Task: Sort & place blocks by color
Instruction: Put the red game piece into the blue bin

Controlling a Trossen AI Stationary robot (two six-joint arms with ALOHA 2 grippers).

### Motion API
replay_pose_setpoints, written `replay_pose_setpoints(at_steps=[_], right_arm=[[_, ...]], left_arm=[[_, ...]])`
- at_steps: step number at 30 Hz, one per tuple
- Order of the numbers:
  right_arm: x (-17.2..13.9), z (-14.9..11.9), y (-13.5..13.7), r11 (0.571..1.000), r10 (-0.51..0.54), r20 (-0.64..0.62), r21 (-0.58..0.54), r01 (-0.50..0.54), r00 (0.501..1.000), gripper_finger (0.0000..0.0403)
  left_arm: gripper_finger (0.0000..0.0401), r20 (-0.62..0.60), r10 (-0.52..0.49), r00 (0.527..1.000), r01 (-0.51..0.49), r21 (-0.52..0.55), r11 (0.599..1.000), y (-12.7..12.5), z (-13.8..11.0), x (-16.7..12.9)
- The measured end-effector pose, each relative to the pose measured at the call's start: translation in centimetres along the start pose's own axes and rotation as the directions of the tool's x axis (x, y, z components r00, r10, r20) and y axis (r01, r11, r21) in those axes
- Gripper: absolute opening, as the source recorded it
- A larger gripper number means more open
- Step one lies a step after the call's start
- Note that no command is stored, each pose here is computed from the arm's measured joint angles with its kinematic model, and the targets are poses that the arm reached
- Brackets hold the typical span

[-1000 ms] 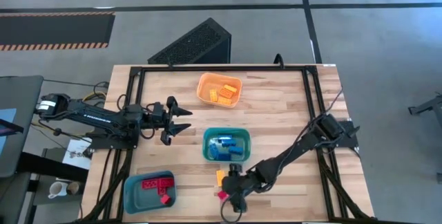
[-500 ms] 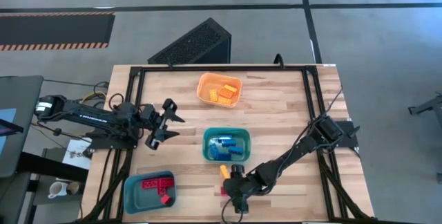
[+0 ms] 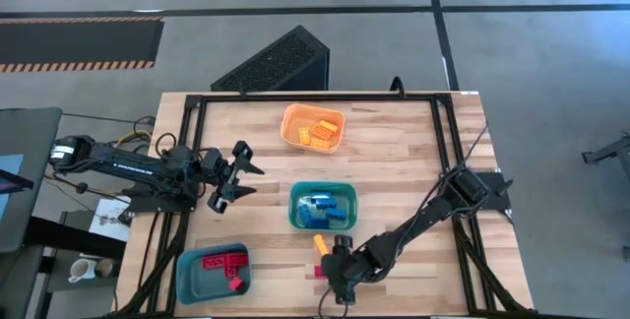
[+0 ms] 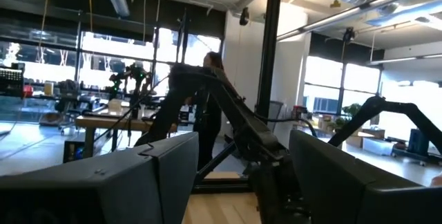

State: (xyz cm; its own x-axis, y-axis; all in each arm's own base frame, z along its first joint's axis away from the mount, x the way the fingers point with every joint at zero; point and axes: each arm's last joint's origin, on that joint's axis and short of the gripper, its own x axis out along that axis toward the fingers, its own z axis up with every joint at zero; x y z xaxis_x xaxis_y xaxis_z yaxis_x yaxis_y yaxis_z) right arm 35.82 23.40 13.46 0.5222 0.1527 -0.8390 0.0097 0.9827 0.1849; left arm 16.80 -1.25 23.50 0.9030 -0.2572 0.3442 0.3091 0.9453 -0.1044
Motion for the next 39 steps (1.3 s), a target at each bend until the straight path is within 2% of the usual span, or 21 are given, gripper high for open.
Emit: replay_pose_setpoints(at_steps=[7,11,14,18,22,25,27,29,32,34,36,39], right_arm=[[2.2,-1.4,0.0,0.998,-0.065,-0.023,0.023,0.066,0.998,0.0300],[2.2,-1.8,0.3,0.997,-0.082,-0.020,0.009,0.082,0.996,0.0286],[1.7,-1.6,0.4,0.996,-0.083,-0.007,0.012,0.083,0.996,0.0259],[0.7,-1.0,0.4,0.997,-0.067,0.011,0.024,0.067,0.998,0.0202],[-0.5,-0.6,0.6,0.999,-0.035,0.005,0.031,0.035,0.999,0.0138],[-1.9,0.1,0.9,0.999,-0.007,0.042,0.038,0.005,0.999,0.0127],[-2.9,0.8,1.0,0.999,0.007,0.084,0.047,-0.011,0.996,0.0127],[-3.5,1.3,0.8,0.999,-0.013,0.117,0.050,0.007,0.993,0.0129],[-4.2,2.0,0.3,0.998,-0.059,0.172,0.047,0.052,0.983,0.0155],[-4.3,2.8,-0.2,0.997,-0.071,0.223,0.030,0.066,0.972,0.0171],[-4.3,4.0,-0.8,0.998,-0.056,0.279,0.009,0.056,0.959,0.0175],[-4.3,6.2,-1.9,1.000,-0.019,0.398,-0.002,0.022,0.917,0.0160]], left_arm=[[0.0215,-0.001,0.004,1.000,-0.004,0.000,1.000,0.0,0.0,0.0],[0.0215,-0.006,0.007,1.000,-0.007,-0.001,1.000,0.0,-0.1,0.0],[0.0215,-0.005,0.012,1.000,-0.012,-0.001,1.000,0.0,-0.1,0.0],[0.0215,-0.003,0.025,1.000,-0.025,-0.002,1.000,0.1,-0.1,0.0],[0.0215,-0.018,0.098,0.995,-0.099,-0.063,0.993,0.3,-0.3,0.0],[0.0215,-0.020,0.105,0.994,-0.106,-0.081,0.991,0.4,-0.3,0.0],[0.0215,-0.019,0.076,0.997,-0.077,-0.082,0.994,0.2,-0.2,-0.1],[0.0215,0.000,0.003,1.000,-0.003,-0.078,0.997,-0.1,0.3,-0.2],[0.0215,0.025,-0.138,0.990,0.139,-0.068,0.988,-0.7,1.1,-0.6],[0.0215,0.045,-0.196,0.980,0.199,-0.073,0.977,-1.1,1.6,-0.9],[0.0215,0.056,-0.220,0.974,0.224,-0.082,0.971,-1.3,2.0,-1.2],[0.0215,0.029,-0.217,0.976,0.219,-0.098,0.971,-1.3,1.9,-1.4]])
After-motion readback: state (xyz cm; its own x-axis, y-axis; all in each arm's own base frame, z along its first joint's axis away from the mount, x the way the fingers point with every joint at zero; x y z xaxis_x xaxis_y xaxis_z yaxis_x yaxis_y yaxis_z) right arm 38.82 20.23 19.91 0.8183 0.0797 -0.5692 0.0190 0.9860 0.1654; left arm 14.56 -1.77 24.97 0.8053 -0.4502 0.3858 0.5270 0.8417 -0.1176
